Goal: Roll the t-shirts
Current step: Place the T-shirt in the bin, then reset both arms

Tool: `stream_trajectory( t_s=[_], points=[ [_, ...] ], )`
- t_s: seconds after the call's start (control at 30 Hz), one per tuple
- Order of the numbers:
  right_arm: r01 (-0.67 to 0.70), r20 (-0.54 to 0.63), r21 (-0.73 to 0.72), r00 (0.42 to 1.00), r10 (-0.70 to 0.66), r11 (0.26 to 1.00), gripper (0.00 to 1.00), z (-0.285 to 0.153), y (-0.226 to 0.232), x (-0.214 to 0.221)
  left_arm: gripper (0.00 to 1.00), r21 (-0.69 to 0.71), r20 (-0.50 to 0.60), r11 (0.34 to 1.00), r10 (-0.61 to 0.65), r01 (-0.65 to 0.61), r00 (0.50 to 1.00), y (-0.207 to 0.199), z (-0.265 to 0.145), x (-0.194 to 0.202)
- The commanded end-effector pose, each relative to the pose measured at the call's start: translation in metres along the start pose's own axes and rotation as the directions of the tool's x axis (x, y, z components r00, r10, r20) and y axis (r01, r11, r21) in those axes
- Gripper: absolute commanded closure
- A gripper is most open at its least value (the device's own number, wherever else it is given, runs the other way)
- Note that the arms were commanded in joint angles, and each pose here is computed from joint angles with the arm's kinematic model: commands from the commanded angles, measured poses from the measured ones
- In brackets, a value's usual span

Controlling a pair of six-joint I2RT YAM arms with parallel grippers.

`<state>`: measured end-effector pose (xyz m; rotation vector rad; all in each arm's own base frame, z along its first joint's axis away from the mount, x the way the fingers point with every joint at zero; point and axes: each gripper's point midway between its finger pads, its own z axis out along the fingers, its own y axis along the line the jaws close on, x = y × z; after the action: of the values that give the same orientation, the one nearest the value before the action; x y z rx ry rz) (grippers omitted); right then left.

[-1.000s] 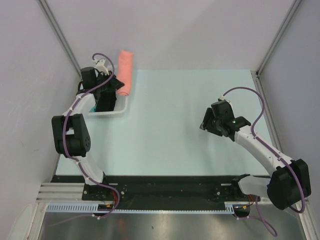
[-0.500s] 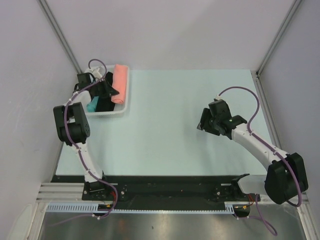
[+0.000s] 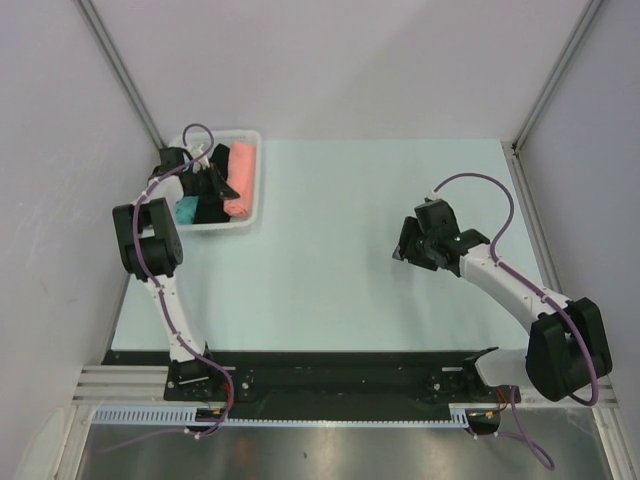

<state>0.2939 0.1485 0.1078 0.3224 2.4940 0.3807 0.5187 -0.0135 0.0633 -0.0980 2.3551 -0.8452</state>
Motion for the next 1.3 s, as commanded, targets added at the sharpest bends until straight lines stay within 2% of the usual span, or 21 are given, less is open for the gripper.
stream_trajectory(
  t_s=[0.0,0.17,0.3,0.77,0.97,1.13,1.17,1.23,1.27],
  points=[
    [0.013,0.014,-0.029,1.0,-0.012,1.0,0.38,0.003,0.008,-0.004,1.0,-0.01,-0.052,1.0,-0.01,0.009,0.999,-0.001,-0.005,0.004],
    [0.016,0.017,-0.027,1.0,-0.016,0.999,0.38,0.003,0.009,-0.004,1.0,-0.07,-0.063,0.997,-0.028,0.024,0.998,0.003,-0.011,0.003],
    [0.016,0.015,-0.031,1.0,-0.015,0.999,0.39,0.003,0.01,-0.003,0.83,-0.088,-0.051,0.996,-0.035,0.031,0.998,0.002,-0.016,-0.001],
    [0.012,0.015,-0.059,1.0,-0.011,0.998,0.38,0.002,0.017,-0.003,0.49,-0.152,0.053,0.988,0.009,-0.001,0.999,-0.022,-0.051,-0.034],
    [0.011,0.013,-0.059,1.0,-0.011,0.998,0.39,0.002,0.018,-0.002,0.47,-0.149,0.094,0.989,0.026,-0.012,0.995,-0.036,-0.066,-0.042],
    [0.012,0.012,-0.065,1.0,-0.011,0.998,0.38,0.002,0.02,-0.001,0.47,-0.237,0.177,0.971,0.048,-0.005,0.983,-0.042,-0.093,-0.057],
    [0.013,0.021,-0.069,1.0,-0.012,0.998,0.38,0.001,0.021,-0.003,0.38,-0.236,0.213,0.971,0.085,-0.033,0.973,-0.052,-0.098,-0.06],
    [0.013,0.026,-0.077,1.0,-0.011,0.997,0.38,-0.001,0.022,-0.005,0.35,-0.274,0.246,0.959,0.142,-0.072,0.959,-0.066,-0.102,-0.063],
    [0.015,0.036,-0.089,0.999,-0.012,0.996,0.38,-0.002,0.024,-0.007,0.28,-0.275,0.234,0.958,0.143,-0.075,0.962,-0.068,-0.098,-0.051]
  ],
)
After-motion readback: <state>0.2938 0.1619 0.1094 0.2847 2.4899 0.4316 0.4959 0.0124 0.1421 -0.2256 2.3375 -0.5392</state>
